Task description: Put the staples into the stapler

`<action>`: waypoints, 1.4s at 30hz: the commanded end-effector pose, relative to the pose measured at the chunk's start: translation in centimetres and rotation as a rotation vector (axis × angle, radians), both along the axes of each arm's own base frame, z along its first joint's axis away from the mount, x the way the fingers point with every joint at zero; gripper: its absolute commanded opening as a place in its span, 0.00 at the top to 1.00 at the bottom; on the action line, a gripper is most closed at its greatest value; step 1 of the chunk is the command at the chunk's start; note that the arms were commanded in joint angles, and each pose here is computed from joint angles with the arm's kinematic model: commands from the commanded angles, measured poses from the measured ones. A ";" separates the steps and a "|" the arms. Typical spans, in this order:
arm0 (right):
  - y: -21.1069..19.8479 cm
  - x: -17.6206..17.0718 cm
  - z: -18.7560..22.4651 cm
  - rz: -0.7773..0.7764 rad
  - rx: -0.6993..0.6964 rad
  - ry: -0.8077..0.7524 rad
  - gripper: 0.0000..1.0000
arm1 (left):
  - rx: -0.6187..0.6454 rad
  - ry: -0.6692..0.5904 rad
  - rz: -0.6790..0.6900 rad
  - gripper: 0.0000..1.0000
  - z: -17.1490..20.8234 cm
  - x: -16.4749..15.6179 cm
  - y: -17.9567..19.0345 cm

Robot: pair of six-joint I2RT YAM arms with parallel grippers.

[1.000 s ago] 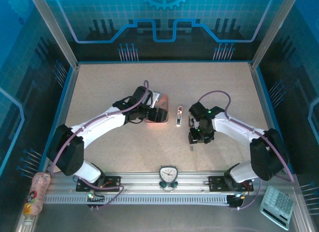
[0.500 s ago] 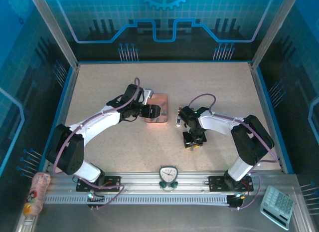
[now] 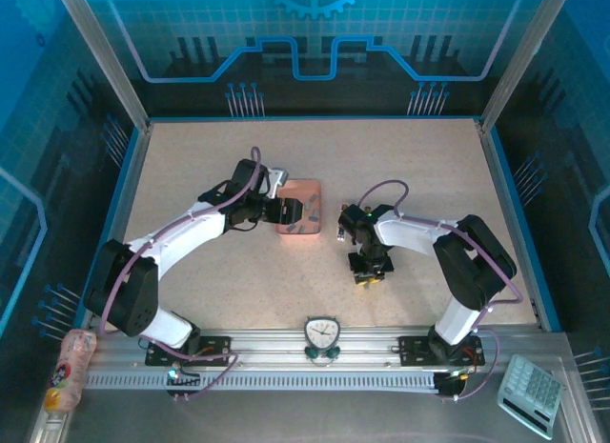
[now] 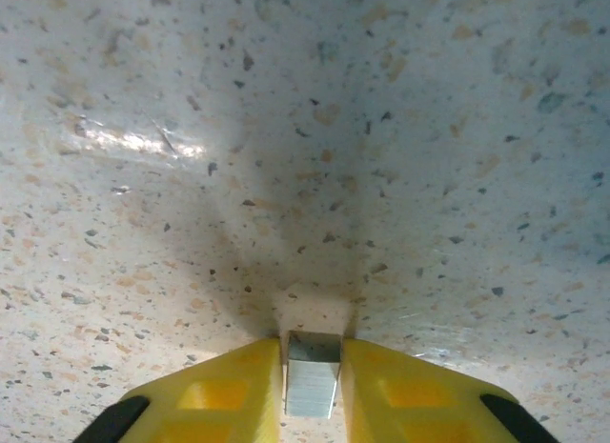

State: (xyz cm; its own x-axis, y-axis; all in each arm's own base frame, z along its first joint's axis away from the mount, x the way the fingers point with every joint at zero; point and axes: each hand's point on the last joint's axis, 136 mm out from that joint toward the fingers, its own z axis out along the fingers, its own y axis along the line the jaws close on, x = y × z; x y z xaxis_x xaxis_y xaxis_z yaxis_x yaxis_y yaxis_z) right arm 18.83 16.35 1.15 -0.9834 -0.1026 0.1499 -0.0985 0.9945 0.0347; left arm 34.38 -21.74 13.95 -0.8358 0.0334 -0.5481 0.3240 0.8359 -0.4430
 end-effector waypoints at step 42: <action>-1.1 14.2 5.0 -0.198 0.050 -0.595 0.86 | -0.079 -0.046 0.106 0.10 0.4 4.9 5.5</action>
State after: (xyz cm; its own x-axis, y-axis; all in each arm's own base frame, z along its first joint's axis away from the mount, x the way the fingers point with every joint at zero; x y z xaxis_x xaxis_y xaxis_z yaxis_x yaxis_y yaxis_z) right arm 32.37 15.70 6.04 -0.9170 0.0859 -0.3895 0.0514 0.9939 0.0980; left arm 39.13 -16.12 14.78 -0.8038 -0.1087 -0.5848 0.2399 0.8405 -0.4859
